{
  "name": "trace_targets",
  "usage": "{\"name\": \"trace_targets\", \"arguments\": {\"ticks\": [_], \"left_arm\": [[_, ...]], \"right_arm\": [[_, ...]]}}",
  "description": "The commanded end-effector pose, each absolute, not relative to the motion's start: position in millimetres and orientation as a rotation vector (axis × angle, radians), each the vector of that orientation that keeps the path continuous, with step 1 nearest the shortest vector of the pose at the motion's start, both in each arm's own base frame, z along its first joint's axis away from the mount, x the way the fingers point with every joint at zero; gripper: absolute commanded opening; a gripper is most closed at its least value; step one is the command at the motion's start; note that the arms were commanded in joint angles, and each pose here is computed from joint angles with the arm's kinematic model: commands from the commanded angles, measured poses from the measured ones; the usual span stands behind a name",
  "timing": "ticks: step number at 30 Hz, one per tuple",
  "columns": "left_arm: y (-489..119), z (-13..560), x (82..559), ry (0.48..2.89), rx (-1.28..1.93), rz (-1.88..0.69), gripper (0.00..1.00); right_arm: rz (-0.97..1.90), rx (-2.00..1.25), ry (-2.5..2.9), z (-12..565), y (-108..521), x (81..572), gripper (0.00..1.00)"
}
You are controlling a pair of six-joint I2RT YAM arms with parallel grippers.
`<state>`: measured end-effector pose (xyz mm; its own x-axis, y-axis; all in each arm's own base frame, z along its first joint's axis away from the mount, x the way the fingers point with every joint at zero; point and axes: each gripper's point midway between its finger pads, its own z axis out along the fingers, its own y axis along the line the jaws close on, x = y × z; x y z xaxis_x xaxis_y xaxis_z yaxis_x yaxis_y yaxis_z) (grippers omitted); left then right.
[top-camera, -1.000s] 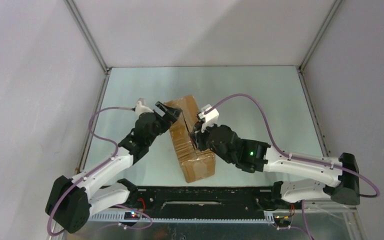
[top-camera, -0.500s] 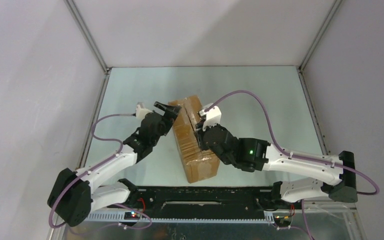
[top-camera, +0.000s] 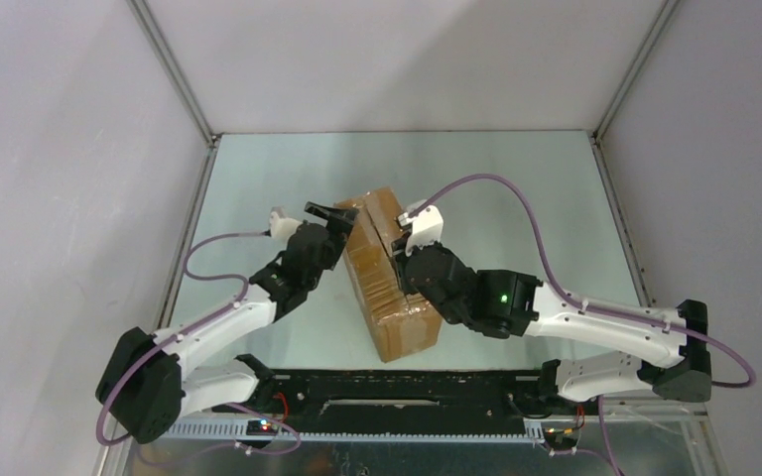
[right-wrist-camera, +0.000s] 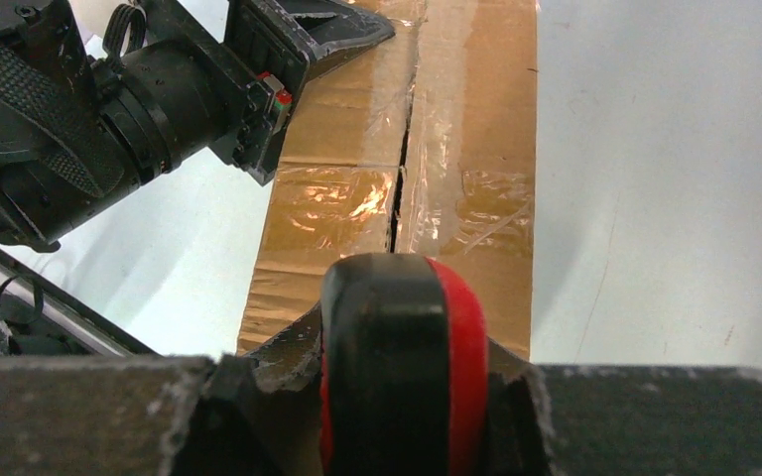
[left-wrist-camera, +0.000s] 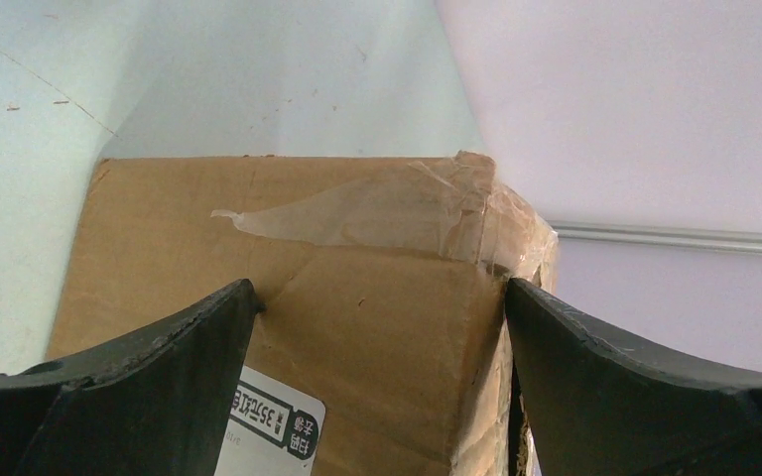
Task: Unpack the express box
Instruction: Cut the express box at the center of the board.
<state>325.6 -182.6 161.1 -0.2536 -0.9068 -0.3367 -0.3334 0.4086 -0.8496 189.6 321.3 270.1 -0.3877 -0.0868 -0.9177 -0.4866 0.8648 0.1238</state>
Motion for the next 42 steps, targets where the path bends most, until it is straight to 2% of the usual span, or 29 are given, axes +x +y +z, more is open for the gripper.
{"name": "trace_targets", "arguments": {"ticks": [1, 27, 37, 42], "left_arm": [[-105.5, 64.6, 292.0, 1.950, -1.138, -0.224, 0.97], [-102.0, 63.6, 279.4, 1.929, -1.127, -0.164, 0.97], [-105.6, 72.9, 276.4, 1.916, -1.101, -0.176, 0.97], [-106.9, 88.1, 278.5, 1.889, -1.073, -0.179, 0.97]], "right_arm": [[0.591, -0.454, 1.915, 308.5, 316.9, 165.6, 0.00], [0.594, -0.244, 1.774, 349.4, 263.1, 178.0, 0.00], [0.633, -0.282, 1.846, 305.4, 267.2, 163.1, 0.00], [0.578, -0.261, 1.832, 301.3, 261.0, 166.3, 0.00]]}}
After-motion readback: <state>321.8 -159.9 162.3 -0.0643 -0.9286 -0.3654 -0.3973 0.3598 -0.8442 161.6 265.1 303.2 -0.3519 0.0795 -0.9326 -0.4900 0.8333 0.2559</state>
